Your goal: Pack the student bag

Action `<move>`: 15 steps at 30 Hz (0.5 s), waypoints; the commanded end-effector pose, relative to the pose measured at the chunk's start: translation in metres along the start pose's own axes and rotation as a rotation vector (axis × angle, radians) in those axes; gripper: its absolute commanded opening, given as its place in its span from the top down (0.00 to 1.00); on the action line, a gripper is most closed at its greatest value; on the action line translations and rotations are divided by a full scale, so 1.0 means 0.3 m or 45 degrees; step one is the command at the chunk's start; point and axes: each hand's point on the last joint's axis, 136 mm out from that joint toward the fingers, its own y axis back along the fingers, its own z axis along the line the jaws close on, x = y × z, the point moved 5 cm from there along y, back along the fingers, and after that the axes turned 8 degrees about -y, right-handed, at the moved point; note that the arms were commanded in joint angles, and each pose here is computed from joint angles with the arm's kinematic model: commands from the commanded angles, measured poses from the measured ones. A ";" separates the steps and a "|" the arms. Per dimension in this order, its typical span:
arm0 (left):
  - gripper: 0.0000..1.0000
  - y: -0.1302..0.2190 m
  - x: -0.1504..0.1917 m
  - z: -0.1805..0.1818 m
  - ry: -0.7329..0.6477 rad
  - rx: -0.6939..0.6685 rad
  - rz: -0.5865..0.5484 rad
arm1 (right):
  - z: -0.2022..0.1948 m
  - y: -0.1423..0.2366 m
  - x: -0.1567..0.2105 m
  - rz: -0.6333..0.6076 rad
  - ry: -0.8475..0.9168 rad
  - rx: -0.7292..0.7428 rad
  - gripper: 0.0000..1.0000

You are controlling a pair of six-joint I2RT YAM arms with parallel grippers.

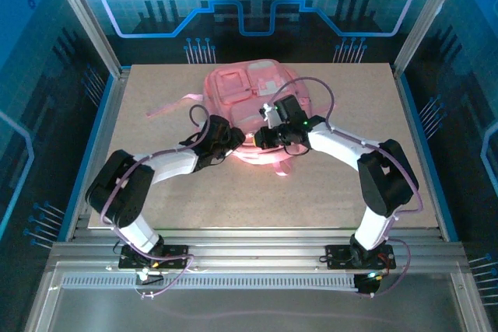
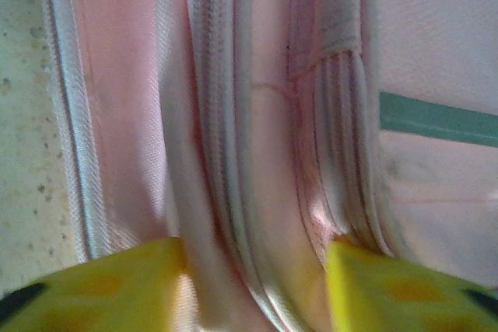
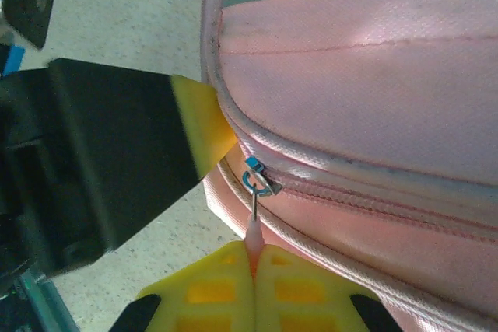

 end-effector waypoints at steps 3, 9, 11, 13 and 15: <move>0.86 -0.053 -0.070 0.014 -0.067 -0.053 -0.084 | 0.006 0.064 0.070 0.058 0.071 0.037 1.00; 1.00 0.020 -0.178 -0.016 -0.176 -0.065 -0.159 | -0.191 0.162 0.097 0.033 0.068 0.395 1.00; 1.00 0.056 -0.218 -0.016 -0.202 -0.072 -0.197 | -0.271 0.221 0.075 -0.027 0.015 0.572 1.00; 1.00 0.081 -0.253 0.000 -0.221 -0.115 -0.233 | -0.334 0.282 0.046 -0.095 -0.074 0.668 1.00; 1.00 0.090 -0.283 0.014 -0.231 -0.139 -0.233 | -0.367 0.328 0.019 -0.168 -0.133 0.672 1.00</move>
